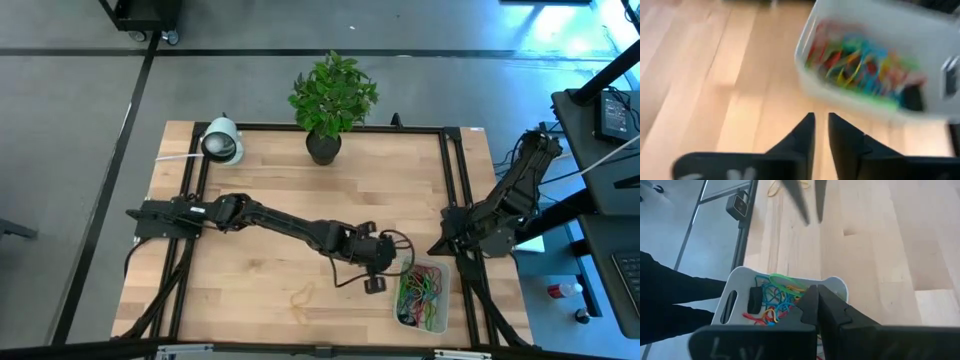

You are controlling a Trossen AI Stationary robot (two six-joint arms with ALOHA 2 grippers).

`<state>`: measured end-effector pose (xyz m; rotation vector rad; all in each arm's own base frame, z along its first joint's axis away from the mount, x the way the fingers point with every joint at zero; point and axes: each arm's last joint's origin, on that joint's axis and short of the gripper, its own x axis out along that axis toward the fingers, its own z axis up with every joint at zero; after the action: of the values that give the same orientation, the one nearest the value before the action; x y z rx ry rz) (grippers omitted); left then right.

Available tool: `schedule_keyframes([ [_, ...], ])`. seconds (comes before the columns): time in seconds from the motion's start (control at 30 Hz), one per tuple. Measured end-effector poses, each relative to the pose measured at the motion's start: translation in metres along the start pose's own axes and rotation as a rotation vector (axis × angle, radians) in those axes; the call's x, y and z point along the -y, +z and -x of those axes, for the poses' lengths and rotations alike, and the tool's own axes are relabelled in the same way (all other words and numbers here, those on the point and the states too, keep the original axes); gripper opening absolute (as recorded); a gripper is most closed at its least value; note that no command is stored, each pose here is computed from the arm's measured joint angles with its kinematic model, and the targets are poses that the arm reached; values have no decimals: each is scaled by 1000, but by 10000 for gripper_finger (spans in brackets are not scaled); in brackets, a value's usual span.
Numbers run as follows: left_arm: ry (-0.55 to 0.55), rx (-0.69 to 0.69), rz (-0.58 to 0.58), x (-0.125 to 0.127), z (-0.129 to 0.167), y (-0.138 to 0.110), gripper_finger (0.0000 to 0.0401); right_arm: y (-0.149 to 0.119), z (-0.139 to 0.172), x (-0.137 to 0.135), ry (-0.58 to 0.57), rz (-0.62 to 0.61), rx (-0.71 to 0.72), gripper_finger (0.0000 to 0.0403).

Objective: Pick and place rubber bands into bin
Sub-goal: Put the yellow rubber band into the gray bin

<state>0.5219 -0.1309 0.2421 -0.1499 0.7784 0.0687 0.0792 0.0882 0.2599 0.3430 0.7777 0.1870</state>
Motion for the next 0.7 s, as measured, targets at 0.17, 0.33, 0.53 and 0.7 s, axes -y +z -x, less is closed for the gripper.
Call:
schedule_keyframes([
  [0.17,131,-158,-45,12,23,-20,5,2,-11,-10,4,57,4,5],
  [0.33,166,-239,-88,35,28,-44,1,7,-26,-23,-5,111,57,5],
  [0.53,175,-335,-132,61,28,-81,1,15,-56,-38,-24,97,113,3],
  [0.7,191,-370,-156,77,45,-106,1,23,-88,-45,-80,72,114,2],
])
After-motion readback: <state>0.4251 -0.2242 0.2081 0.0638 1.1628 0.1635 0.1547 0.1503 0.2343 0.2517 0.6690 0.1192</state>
